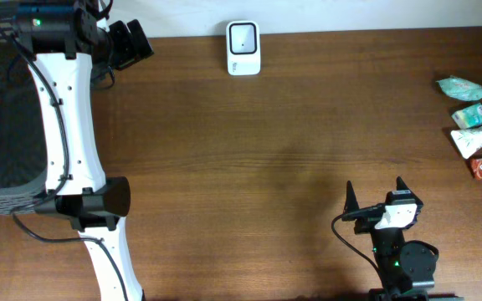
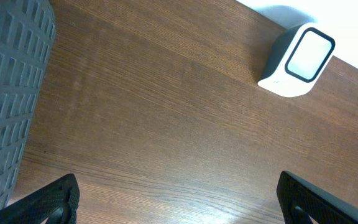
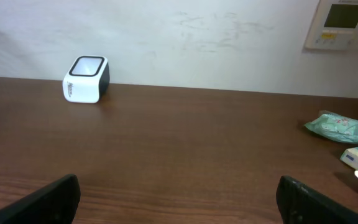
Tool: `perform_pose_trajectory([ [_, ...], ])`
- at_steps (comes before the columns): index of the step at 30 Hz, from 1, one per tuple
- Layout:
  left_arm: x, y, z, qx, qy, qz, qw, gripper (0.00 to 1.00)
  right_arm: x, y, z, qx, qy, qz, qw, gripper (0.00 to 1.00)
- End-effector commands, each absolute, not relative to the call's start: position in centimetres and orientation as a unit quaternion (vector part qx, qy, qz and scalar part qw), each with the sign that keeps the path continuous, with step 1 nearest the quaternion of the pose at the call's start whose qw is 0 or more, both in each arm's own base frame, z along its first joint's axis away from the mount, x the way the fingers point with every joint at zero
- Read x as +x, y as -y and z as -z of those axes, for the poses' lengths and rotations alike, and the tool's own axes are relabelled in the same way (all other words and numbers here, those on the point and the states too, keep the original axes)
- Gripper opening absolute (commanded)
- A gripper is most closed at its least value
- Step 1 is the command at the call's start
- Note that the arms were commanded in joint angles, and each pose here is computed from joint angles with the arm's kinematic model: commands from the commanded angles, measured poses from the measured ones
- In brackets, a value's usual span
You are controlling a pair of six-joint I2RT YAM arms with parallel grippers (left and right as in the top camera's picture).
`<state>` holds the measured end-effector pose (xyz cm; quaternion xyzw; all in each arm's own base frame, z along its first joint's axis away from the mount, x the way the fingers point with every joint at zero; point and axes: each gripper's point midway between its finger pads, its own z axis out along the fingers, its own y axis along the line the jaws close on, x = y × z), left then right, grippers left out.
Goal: Scan the item barcode
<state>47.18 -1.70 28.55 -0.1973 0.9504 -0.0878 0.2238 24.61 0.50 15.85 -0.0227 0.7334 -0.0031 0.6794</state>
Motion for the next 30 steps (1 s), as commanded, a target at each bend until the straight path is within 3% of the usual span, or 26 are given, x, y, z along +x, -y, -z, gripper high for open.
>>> perform_pose_trajectory([
  [1,47.09,1.82,-29.07,-0.190,-0.950,0.090,0.231,0.99,24.60,-0.22,-15.57,-0.014,-0.734,0.003,0.679,0.99],
  [30,47.08,1.82,-29.07,-0.190,-0.950,0.090,0.231,0.99,24.60,-0.23,-15.61,-0.004,-0.734,-0.005,0.680,0.99],
])
